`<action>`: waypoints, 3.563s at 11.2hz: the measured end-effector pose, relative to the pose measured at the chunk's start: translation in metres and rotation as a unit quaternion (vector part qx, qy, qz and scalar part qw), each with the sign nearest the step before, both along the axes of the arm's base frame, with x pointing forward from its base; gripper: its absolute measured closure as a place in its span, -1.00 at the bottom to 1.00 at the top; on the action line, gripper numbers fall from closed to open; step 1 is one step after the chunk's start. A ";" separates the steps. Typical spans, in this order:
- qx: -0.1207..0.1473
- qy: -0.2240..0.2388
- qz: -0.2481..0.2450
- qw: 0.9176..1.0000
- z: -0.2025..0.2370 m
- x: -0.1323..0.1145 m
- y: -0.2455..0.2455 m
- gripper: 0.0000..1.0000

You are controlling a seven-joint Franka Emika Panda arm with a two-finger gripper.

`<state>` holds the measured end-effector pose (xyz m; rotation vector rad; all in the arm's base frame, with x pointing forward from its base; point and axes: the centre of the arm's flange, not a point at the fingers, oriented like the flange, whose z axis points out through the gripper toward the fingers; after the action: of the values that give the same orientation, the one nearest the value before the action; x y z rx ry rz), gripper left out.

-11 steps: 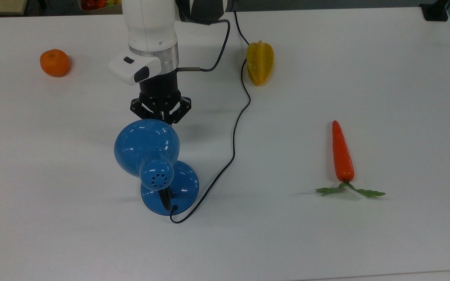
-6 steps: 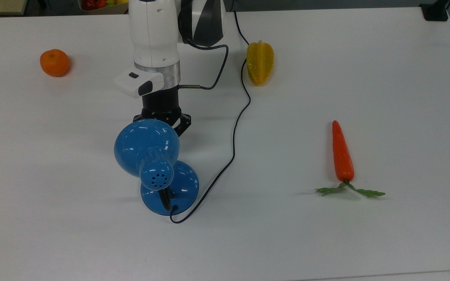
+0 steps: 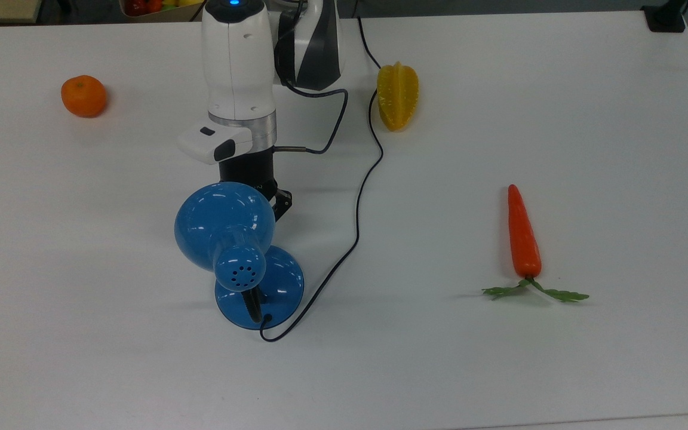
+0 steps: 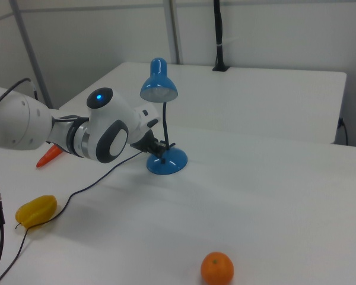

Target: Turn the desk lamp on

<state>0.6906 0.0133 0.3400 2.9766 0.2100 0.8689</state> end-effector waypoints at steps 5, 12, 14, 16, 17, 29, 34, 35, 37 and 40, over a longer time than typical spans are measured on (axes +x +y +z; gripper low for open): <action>-0.001 0.002 0.000 1.000 -0.015 0.012 0.001 0.98; -0.001 0.001 0.001 1.000 -0.018 0.017 0.001 0.98; -0.001 0.001 0.001 1.000 -0.019 0.017 0.001 0.98; -0.001 0.001 0.001 1.000 -0.020 0.018 0.001 0.98; -0.001 0.001 0.001 1.000 -0.020 0.018 0.001 0.98; 0.000 0.014 0.000 1.000 0.013 0.003 0.000 0.98; 0.002 0.150 0.003 0.989 0.065 -0.032 0.001 0.74; 0.003 0.174 0.004 0.985 0.080 -0.042 0.002 0.52; 0.004 0.219 0.006 0.976 0.112 -0.066 0.003 0.31; 0.019 0.229 -0.036 0.973 0.167 -0.094 -0.008 -0.54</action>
<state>0.5961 0.0053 0.5074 3.1494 0.0951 0.1689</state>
